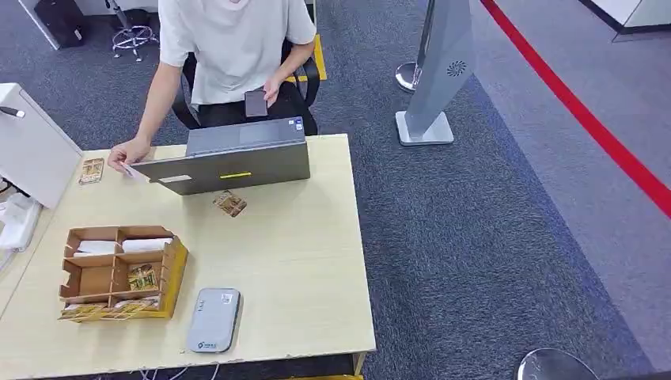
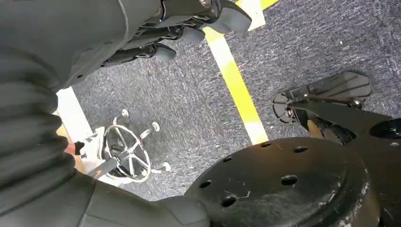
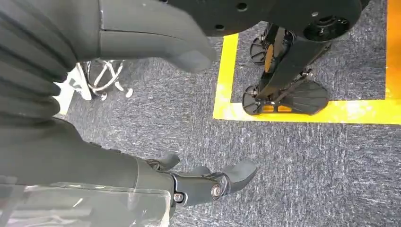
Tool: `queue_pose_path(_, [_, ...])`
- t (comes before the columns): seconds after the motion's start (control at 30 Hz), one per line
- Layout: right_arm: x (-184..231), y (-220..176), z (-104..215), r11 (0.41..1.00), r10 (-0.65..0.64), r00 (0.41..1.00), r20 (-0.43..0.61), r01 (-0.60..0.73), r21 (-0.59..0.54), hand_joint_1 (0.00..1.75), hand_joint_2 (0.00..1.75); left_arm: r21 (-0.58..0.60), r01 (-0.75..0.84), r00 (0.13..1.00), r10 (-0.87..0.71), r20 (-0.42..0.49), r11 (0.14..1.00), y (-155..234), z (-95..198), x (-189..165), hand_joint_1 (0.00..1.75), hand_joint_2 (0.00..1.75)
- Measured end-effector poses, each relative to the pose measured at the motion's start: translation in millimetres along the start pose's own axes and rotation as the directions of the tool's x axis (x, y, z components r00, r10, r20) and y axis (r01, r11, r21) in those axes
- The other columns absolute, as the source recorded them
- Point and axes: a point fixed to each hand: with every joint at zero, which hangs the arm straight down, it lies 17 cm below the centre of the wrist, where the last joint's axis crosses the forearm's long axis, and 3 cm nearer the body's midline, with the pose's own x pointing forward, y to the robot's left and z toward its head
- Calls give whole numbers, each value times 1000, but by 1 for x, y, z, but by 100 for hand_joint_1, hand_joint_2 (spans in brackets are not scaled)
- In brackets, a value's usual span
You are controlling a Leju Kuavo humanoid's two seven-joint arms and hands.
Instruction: Pass the card to the sensor for recognition and then transmit it.
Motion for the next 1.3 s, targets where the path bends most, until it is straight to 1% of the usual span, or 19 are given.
queue_pose_path(0.43, [0, 0, 0, 1000, -3, 1000, 1, 3, 0, 0, 0, 2, -7, 1000, 7, -8, 1000, 0, 0, -3, 0, 175])
queue_pose_path(0.47, [0, 0, 0, 1000, -3, 1000, 1, 3, 0, 0, 175, 2, -8, 1000, 8, -8, 1000, 0, 0, -3, 0, 175])
queue_pose_path(1.3, [0, 1, 0, 1000, -3, 1000, 1, 3, 1, 0, 175, 0, -14, 1000, 14, -10, 1000, -2, 0, -3, 0, 175])
